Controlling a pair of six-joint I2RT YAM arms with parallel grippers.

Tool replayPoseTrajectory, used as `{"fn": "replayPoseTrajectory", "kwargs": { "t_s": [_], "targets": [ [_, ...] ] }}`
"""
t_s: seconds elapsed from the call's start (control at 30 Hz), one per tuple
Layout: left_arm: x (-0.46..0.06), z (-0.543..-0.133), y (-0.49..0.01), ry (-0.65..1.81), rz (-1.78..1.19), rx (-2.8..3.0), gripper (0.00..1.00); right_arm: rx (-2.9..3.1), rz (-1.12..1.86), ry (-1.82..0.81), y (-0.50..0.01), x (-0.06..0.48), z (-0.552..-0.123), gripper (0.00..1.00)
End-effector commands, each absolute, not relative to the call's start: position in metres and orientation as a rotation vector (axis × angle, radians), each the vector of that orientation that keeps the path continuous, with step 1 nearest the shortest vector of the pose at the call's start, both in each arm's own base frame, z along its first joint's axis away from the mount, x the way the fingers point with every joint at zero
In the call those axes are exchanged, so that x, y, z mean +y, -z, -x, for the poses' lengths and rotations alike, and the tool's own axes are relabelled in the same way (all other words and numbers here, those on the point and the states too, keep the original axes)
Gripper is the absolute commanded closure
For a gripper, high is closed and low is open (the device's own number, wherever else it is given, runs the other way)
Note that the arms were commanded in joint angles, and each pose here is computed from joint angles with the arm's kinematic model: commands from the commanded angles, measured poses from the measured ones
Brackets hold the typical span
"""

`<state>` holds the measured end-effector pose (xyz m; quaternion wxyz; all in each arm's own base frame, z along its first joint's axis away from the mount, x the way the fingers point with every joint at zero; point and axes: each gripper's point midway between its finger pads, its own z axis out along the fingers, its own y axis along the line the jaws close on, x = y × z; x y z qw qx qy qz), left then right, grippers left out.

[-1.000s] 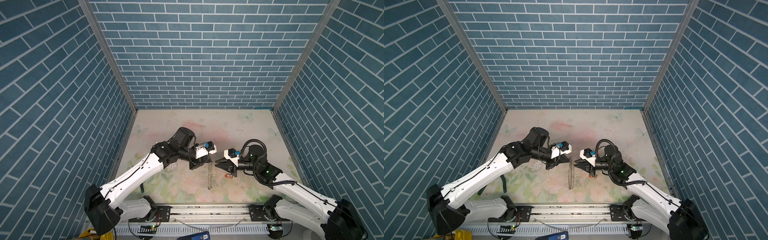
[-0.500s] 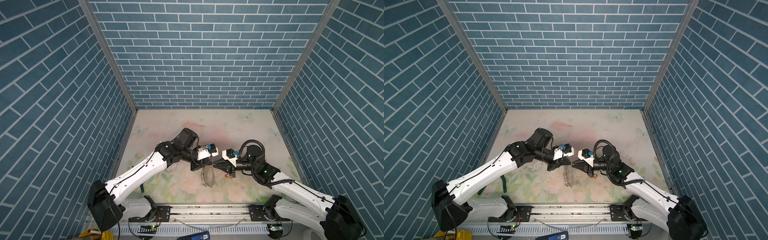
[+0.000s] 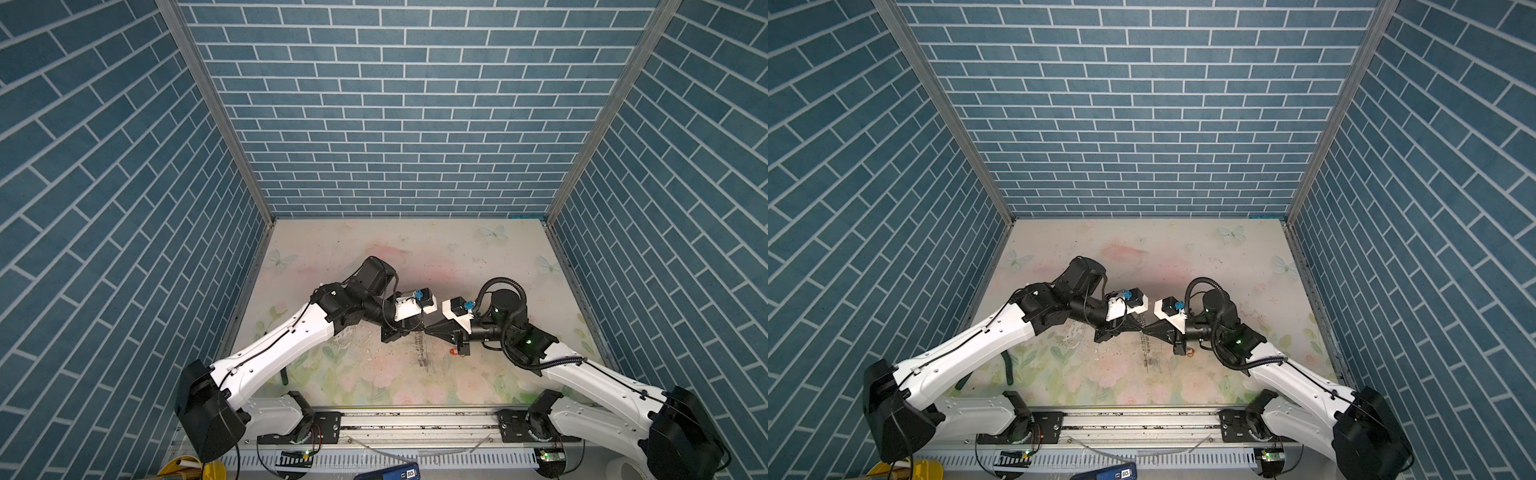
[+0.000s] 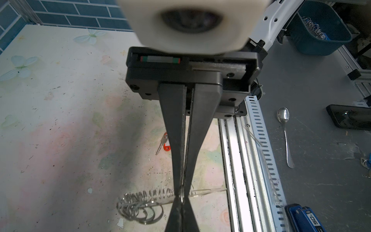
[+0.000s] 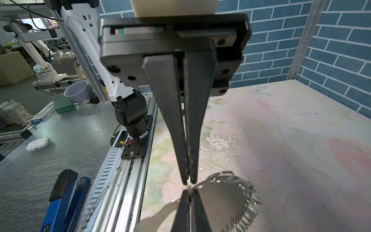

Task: Attach keys to a key ring
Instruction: Pass the keyring.

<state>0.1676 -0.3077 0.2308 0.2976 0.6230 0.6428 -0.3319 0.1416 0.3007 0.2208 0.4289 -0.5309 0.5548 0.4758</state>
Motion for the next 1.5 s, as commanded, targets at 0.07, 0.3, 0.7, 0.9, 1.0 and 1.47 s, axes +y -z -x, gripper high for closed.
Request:
{"fn": "replayPoseTrajectory", "kwargs": {
  "t_s": [0.07, 0.3, 0.7, 0.9, 1.0, 1.47],
  "targets": [
    [-0.314, -0.163, -0.235, 0.925, -1.627, 1.639, 0.9, 1.298, 1.27, -1.164, -0.252, 0.303, -0.149, 1.0],
    [-0.316, -0.175, -0.264, 0.975, -1.39, 1.475, 0.71, 1.235, 1.095, -1.212, -0.271, 0.278, -0.163, 1.0],
    [-0.314, -0.181, -0.287, 1.08, -1.249, 1.335, 0.76, 1.11, 1.082, -1.307, -0.279, 0.28, -0.151, 1.0],
    [-0.316, -0.181, -0.286, 1.092, -1.251, 1.33, 0.82, 1.091, 1.107, -1.337, -0.278, 0.289, -0.145, 1.0],
    [-0.317, -0.181, -0.284, 1.103, -1.258, 1.338, 0.87, 1.084, 1.117, -1.351, -0.277, 0.291, -0.143, 1.0],
    [-0.314, -0.175, -0.284, 1.115, -1.274, 1.336, 0.8, 1.076, 1.082, -1.317, -0.282, 0.286, -0.146, 1.0]
  ]
}}
